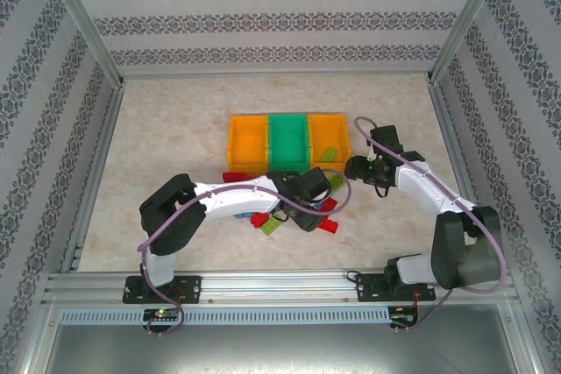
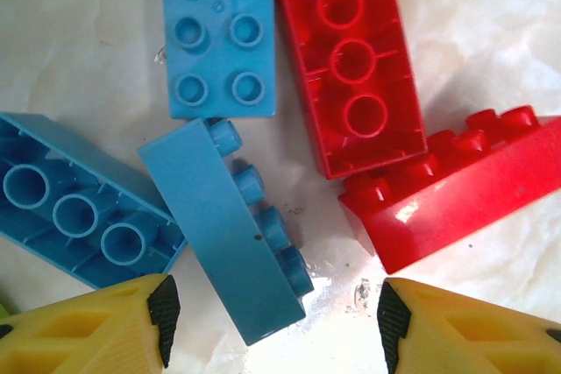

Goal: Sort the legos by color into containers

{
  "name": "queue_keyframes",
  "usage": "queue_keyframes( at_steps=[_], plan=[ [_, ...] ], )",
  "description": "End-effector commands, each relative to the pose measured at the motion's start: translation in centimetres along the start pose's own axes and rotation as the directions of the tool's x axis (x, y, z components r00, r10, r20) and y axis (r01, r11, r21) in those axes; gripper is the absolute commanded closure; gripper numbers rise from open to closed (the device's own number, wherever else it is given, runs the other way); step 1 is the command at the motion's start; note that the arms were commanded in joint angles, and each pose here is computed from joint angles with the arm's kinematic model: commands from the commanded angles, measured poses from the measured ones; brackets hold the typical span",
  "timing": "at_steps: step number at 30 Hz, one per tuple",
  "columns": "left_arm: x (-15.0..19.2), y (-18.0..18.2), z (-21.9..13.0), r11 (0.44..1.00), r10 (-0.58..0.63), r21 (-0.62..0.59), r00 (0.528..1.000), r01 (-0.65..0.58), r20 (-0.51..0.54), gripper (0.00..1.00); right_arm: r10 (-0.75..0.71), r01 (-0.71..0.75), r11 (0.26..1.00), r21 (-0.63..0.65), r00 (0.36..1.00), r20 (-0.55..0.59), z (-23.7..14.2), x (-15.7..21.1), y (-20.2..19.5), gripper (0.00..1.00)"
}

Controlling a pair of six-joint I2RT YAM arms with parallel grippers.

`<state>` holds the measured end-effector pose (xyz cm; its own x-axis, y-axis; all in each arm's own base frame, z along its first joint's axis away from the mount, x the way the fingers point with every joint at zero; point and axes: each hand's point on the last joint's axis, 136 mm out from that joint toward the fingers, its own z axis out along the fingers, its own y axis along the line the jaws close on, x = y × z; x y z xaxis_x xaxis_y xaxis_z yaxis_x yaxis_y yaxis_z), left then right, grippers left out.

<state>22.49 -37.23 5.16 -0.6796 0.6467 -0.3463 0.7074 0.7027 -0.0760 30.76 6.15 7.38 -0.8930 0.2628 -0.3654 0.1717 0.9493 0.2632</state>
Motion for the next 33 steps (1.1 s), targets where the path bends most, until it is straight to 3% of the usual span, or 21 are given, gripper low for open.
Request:
queue_keyframes(
  at_steps=[1, 12, 22, 33],
  plan=[
    [0.6, 0.0, 0.1, 0.993, -0.118, -0.029, 0.992, 0.117, -0.043, 0.37, -0.007, 0.007, 1.0, -0.014, 1.0, 0.003, 0.0, -0.3, 0.0, 0.31],
    [0.7, 0.5, 1.3, 0.976, -0.208, -0.071, 0.977, 0.204, -0.053, 0.38, -0.013, 0.013, 0.999, -0.032, 1.0, 0.0, -0.1, -0.1, 0.1, 0.31],
    [1.4, 0.7, 2.6, 0.973, -0.22, -0.089, 0.972, 0.213, -0.082, 0.6, 0.02, -0.025, 0.994, -0.109, 0.998, -0.051, 0.0, 2.2, 1.5, 0.31],
    [2.0, 1.2, 1.3, 0.973, -0.215, -0.096, 0.975, 0.209, -0.06, 0.8, 0.109, -0.116, 0.99, -0.076, 0.989, -0.096, 2.5, 3.6, 3.6, 0.31]
  ],
)
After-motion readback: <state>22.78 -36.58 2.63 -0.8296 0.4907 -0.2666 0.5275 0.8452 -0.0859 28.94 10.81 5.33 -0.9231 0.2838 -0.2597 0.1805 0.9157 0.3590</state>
